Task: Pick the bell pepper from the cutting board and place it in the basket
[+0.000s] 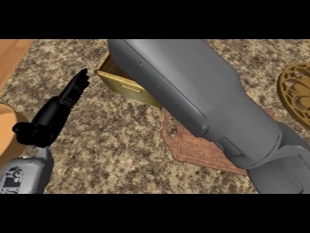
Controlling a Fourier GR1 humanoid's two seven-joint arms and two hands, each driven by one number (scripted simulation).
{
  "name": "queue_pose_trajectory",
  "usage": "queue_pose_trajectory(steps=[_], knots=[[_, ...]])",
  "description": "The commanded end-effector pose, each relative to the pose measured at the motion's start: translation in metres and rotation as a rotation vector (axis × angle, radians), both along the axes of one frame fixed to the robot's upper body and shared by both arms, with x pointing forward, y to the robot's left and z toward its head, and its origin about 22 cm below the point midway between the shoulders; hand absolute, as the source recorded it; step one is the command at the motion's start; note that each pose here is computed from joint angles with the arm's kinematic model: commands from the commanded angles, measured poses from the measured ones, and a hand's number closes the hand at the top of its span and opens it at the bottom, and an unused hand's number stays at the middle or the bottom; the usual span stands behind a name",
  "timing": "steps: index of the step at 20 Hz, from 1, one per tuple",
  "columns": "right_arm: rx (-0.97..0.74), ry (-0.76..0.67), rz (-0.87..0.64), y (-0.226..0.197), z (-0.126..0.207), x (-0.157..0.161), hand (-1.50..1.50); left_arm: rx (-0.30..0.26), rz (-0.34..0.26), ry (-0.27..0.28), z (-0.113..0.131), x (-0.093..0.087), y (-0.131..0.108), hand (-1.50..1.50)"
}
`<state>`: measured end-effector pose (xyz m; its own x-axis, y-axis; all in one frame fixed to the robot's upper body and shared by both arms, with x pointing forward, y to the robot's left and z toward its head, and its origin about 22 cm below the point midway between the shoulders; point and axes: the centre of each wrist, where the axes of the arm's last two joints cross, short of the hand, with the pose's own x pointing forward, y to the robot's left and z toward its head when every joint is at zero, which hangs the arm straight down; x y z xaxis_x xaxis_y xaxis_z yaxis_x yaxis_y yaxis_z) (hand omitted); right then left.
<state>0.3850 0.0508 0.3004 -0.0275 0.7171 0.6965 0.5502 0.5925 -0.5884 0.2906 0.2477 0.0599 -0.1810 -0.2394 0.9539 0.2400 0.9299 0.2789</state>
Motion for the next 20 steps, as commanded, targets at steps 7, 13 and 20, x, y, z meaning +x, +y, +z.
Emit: queue_pose_trajectory(steps=[7,13,20], knots=[[0.101,0.005,-0.106,-0.022,-0.055,0.029,1.5,0.001,0.026,-0.01,0.0,-0.008,0.007,0.0],[0.021,-0.037,-0.127,-0.03,-0.085,0.036,1.5,-0.007,0.015,0.01,-0.004,0.008,0.002,0.0],[0.131,-0.126,-0.17,-0.051,-0.087,0.051,-1.5,-0.011,0.029,0.001,0.007,-0.009,0.025,0.0]])
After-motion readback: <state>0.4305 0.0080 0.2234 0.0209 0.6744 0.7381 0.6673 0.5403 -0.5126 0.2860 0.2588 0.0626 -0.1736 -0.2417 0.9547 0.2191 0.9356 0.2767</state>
